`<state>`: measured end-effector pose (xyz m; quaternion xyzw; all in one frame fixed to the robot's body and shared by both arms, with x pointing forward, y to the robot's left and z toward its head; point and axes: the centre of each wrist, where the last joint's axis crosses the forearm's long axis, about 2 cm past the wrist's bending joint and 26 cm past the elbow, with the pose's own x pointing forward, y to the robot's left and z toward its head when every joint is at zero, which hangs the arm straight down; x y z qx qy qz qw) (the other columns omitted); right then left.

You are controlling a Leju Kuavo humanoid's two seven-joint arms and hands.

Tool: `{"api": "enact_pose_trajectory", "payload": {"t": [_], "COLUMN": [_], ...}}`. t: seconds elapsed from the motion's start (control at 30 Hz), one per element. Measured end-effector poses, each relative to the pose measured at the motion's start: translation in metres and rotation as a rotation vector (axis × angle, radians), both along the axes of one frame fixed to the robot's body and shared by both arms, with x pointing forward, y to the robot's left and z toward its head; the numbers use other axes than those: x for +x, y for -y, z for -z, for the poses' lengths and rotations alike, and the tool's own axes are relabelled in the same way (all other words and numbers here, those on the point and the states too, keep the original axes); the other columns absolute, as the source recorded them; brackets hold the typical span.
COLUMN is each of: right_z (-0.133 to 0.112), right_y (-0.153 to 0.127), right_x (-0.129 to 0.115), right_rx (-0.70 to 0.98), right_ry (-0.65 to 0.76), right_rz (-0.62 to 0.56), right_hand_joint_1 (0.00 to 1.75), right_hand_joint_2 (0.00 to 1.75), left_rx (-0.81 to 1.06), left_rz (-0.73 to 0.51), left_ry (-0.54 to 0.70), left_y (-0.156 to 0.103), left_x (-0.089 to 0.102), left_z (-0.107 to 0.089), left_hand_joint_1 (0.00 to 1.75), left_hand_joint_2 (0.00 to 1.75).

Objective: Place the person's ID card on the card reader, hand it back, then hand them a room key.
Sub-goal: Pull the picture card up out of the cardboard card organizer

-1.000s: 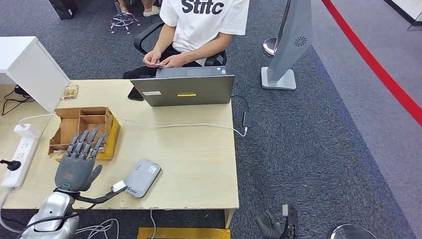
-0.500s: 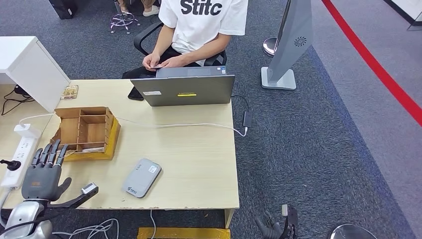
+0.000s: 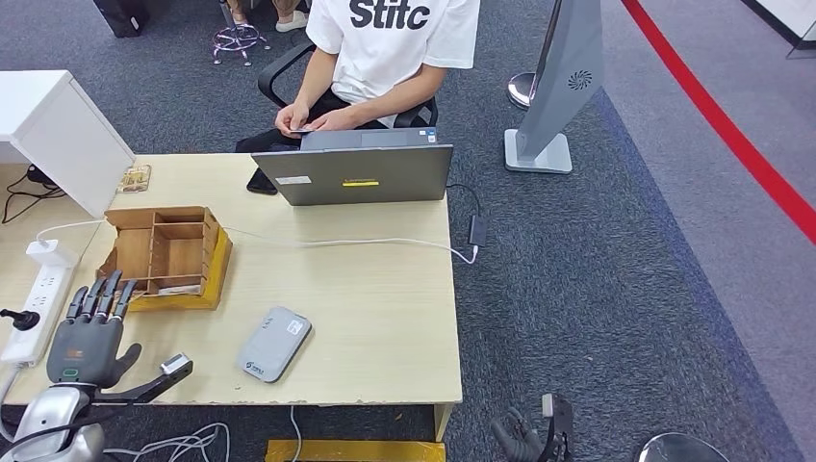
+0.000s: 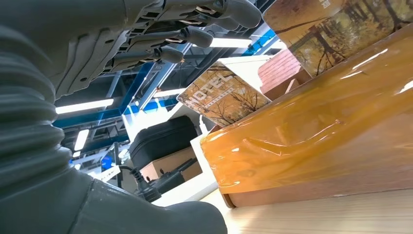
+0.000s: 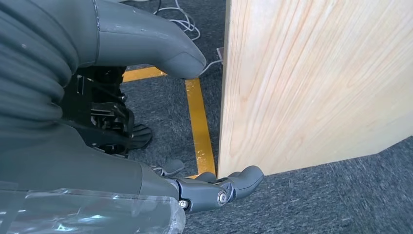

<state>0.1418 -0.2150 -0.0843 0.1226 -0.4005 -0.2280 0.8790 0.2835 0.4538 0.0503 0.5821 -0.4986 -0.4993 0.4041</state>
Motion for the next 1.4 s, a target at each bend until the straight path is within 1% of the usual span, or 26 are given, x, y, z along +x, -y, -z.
{"api": "enact_pose_trajectory", "payload": {"t": [0.23, 0.7, 1.17, 1.4], "right_z": [0.0, 0.0, -0.001, -0.001], "right_y": [0.0, -0.001, -0.001, -0.001], "right_x": [0.0, 0.001, 0.001, 0.003], "right_rx": [0.002, 0.002, 0.001, -0.001], "right_ry": [0.001, 0.0, 0.001, 0.0], "right_rz": [0.0, -0.013, -0.018, -0.03], "right_hand_joint_1": [0.0, 0.0, 0.0, 0.0], "right_hand_joint_2": [1.75, 1.75, 1.75, 1.75], "left_rx": [-0.003, 0.02, 0.023, 0.031], "left_rz": [-0.004, -0.037, -0.042, -0.061], "left_ry": [0.004, 0.042, 0.051, 0.07], "left_y": [0.002, -0.004, -0.005, -0.012], "left_x": [0.001, 0.012, 0.015, 0.027], "left_z": [0.0, -0.012, -0.016, -0.026], "left_hand_joint_1": [0.0, 0.0, 0.0, 0.0], "left_hand_joint_2": [1.75, 1.75, 1.75, 1.75]}}
